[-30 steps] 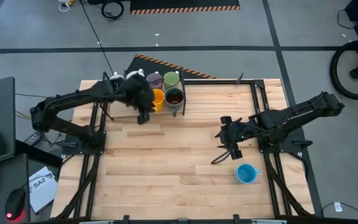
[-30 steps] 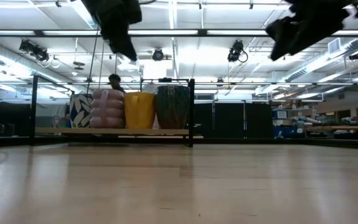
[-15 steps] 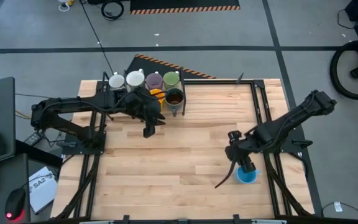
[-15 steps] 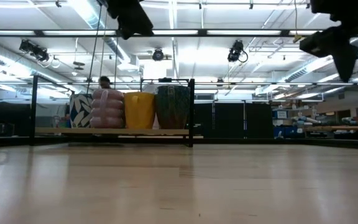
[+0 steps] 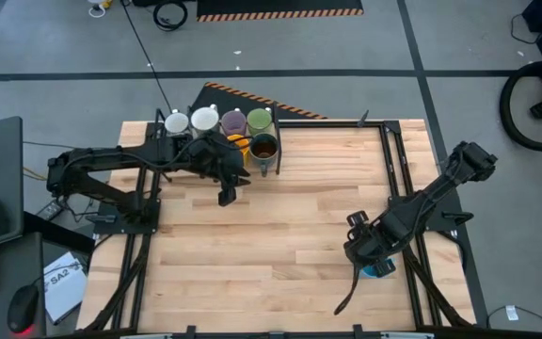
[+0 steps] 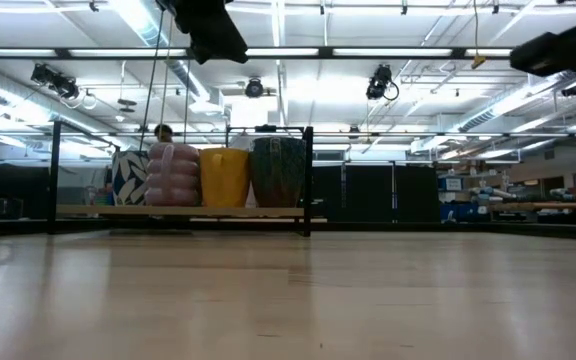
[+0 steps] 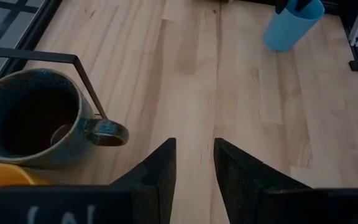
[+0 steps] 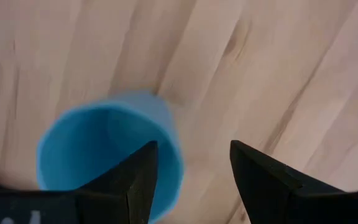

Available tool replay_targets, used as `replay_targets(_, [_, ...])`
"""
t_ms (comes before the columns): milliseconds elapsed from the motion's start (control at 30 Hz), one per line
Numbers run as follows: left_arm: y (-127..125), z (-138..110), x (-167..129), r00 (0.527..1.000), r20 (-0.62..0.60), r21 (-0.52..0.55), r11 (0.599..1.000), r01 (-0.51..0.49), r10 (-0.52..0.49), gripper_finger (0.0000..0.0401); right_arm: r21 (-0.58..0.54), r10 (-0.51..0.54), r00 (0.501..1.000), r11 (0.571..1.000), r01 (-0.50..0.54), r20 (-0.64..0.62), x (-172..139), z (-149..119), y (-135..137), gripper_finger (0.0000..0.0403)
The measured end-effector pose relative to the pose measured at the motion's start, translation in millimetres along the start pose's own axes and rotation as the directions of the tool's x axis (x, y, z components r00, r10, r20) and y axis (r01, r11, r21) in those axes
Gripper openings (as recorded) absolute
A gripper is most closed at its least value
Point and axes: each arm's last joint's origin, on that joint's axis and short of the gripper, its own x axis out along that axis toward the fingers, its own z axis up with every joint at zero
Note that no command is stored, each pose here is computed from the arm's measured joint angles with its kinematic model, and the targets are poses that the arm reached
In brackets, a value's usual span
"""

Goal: Place coffee mugs
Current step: Put the blue mug on the shelf

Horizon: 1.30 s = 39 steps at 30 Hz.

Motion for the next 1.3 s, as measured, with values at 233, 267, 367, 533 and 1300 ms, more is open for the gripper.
replay_targets(233, [0, 0, 0, 1.000, 0.000, 0.002, 1.000, 0.000, 0.000, 0.0114, -0.001, 0.006, 0.996, 1.000, -0.007, -0.086, 17, 6, 5, 0.0200])
replay_targets(267, [0, 0, 0, 1.000, -0.001, -0.002, 1.000, 0.000, 0.000, 0.0114, -0.004, 0.005, 0.995, 1.000, -0.005, -0.099, 20, 8, 5, 0.0195])
replay_targets(367, [0, 0, 0, 1.000, -0.003, -0.008, 1.000, 0.001, -0.001, 0.0114, 0.000, -0.003, 0.991, 1.000, 0.003, -0.137, 30, 12, 4, 0.0167])
replay_targets(533, [0, -1, 0, 1.000, -0.005, -0.045, 0.999, 0.001, -0.001, 0.0114, 0.068, 0.040, 0.983, 0.997, -0.028, -0.181, 39, 17, -4, 0.0094])
replay_targets(1300, [-20, -15, -5, 0.984, -0.127, -0.086, 0.987, -0.133, 0.122, 0.0114, 0.581, -0.037, 0.996, 0.810, 0.075, -0.077, 17, 19, -158, 0.0035])
